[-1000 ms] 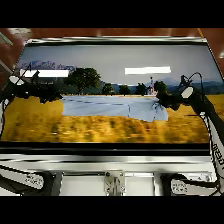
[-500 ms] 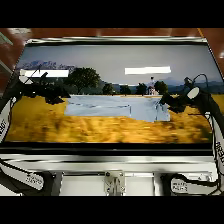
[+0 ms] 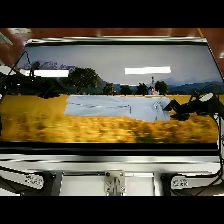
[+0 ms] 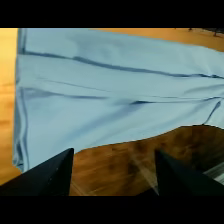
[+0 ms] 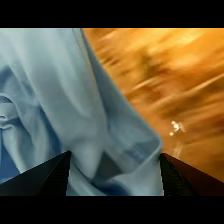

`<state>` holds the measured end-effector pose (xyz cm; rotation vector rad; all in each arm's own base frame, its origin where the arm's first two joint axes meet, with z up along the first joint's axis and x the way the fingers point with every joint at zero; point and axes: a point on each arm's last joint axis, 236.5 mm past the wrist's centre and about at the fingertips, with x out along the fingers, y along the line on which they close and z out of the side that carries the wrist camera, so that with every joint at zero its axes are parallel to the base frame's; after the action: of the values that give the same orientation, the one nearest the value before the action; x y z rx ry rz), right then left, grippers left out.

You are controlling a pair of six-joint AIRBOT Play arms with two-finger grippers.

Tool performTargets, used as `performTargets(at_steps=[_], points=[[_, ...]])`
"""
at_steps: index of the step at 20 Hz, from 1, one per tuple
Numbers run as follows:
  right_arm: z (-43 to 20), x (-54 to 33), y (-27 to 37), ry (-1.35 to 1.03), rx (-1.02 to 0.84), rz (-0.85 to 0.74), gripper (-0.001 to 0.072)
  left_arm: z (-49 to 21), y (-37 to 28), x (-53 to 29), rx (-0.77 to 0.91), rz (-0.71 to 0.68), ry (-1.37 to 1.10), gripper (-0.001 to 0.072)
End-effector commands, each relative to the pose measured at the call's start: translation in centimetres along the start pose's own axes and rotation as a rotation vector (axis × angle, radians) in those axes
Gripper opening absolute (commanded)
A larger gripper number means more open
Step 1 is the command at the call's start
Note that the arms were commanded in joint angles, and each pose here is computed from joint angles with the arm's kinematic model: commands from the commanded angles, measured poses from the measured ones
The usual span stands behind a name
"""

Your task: Fold the shirts.

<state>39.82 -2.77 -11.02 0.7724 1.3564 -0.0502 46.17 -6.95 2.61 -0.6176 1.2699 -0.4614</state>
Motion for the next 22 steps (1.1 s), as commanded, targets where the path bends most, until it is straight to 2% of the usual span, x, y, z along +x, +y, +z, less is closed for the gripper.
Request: performTargets(at_steps=[1, 2, 3, 4, 5, 6, 9, 11, 18, 22], points=[[-0.7, 3.2, 2.8, 0.049, 0.05, 0.132, 0.0697, -0.1, -4.7, -0.4, 0.051, -0.111, -0.013, 0.061], [-1.2, 3.8, 3.2, 0.069, 0.042, 0.133, 0.0694, 0.0, -5.8, -0.3, 0.055, -0.139, -0.021, 0.0609], [-1.6, 4.2, 3.6, 0.078, 0.006, 0.133, 0.0601, 0.1, -6.9, 0.0, 0.064, -0.169, -0.028, 0.0609], [-1.7, 4.1, 4.1, 0.076, -0.033, 0.14, 0.0386, 0.3, -8.0, 0.2, 0.084, -0.197, -0.039, 0.0608], [-1.7, 3.7, 4.5, 0.07, -0.06, 0.15, 0.0207, 0.4, -8.9, 0.6, 0.098, -0.215, -0.049, 0.0608], [-1.7, 2.9, 5.0, 0.059, -0.093, 0.161, 0.0067, 0.7, -9.6, 1.2, 0.108, -0.217, -0.063, 0.0608], [-0.9, -1.0, 6.9, -0.02, -0.175, 0.186, 0.0058, 0.5, -11.8, 4.5, 0.146, -0.216, -0.068, 0.0571], [-1.0, -4.3, 8.8, -0.072, -0.213, 0.21, 0.0058, -1.0, -13.6, 8.0, 0.172, -0.222, -0.022, 0.0056], [-6.3, -13.0, 13.7, -0.085, -0.314, 0.287, 0.0058, -11.2, -18.0, 22.0, 0.254, -0.212, 0.215, 0.0041], [-8.0, -16.1, 14.8, -0.127, -0.33, 0.299, 0.0058, -15.7, -20.7, 25.7, 0.304, -0.218, 0.257, 0.004]])
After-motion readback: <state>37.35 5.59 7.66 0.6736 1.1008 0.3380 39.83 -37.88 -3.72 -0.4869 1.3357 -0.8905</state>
